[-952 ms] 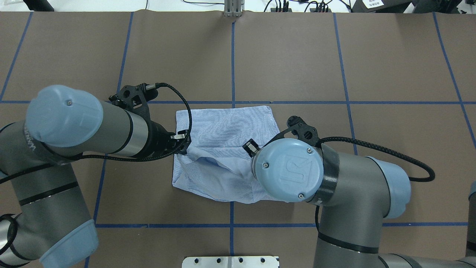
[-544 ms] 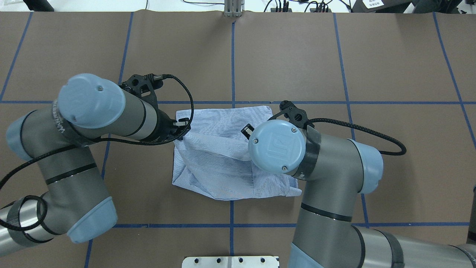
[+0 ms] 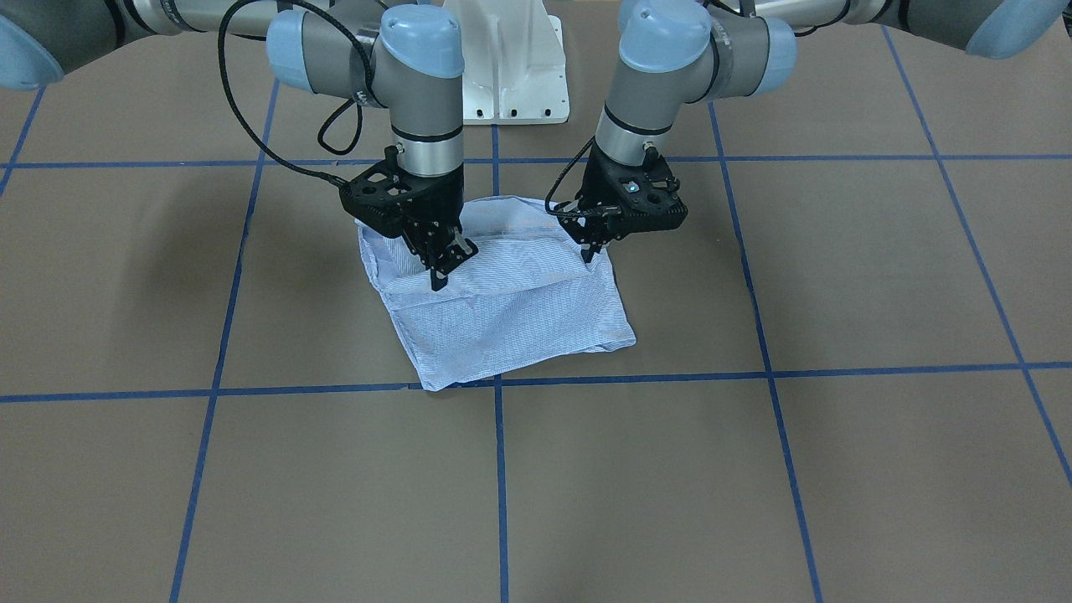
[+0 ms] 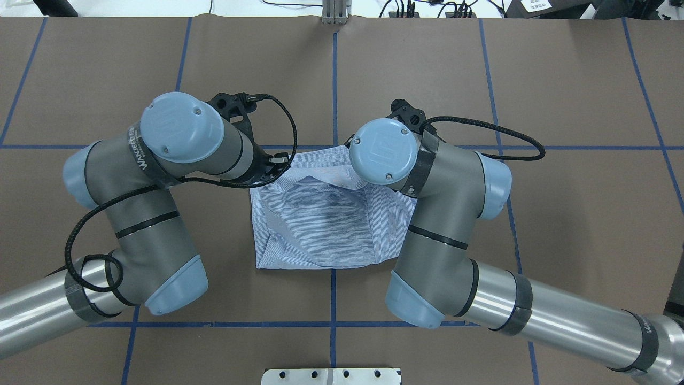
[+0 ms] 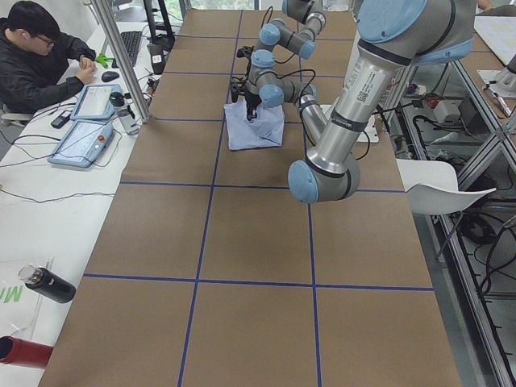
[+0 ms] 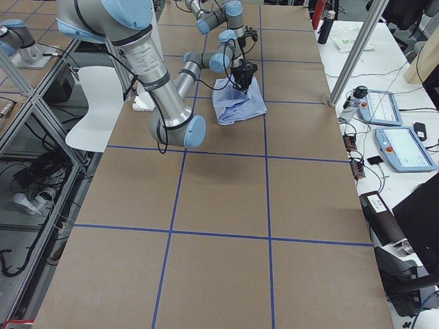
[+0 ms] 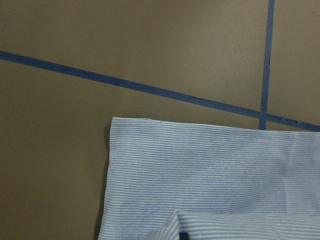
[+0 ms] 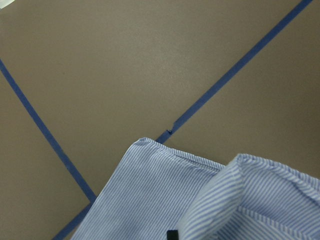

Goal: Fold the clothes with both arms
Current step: 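Lift the near edge with both grippers and fold it away from the robot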

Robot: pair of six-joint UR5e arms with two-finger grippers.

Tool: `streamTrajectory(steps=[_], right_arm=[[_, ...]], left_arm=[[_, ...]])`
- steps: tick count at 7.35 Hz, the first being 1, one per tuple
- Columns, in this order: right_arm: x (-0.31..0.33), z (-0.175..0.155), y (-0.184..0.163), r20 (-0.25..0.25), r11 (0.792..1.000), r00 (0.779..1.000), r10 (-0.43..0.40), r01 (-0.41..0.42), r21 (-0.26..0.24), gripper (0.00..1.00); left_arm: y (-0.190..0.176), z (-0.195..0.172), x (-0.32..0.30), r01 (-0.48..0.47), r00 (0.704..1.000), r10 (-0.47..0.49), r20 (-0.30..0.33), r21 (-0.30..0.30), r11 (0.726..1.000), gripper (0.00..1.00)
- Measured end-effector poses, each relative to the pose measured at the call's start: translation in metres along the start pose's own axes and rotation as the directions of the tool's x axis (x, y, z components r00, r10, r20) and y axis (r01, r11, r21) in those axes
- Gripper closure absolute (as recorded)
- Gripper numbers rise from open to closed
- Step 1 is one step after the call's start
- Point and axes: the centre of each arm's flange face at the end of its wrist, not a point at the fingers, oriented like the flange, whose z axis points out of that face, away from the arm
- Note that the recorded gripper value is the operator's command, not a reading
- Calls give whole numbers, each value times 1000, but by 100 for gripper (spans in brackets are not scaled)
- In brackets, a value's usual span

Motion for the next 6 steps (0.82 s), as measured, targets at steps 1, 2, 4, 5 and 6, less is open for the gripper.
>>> streamTrajectory(steps=[1, 2, 4, 5, 6], right_arm=[[-4, 6, -12, -6, 1000, 1000, -11, 11, 5, 87], [-6, 12, -20, -12, 999, 999, -33, 33, 10, 1], [-17, 23, -28, -11, 987, 987, -157, 157, 11, 0], [-28, 23, -34, -11, 982, 982, -191, 191, -10, 0], [-40, 14, -43, -4, 979, 981, -196, 195, -56, 0]], left_arm=[[-10, 8, 3, 5, 1000, -5, -4, 10, 1000, 72], [-19, 17, 3, 9, 1000, -9, -10, 19, 1000, 1], [-33, 25, -2, -16, 1000, 17, -20, 35, 999, 0], [-37, 18, -3, -37, 999, 39, -31, 42, 998, 0], [-38, 4, -5, -65, 996, 67, -52, 40, 997, 0]])
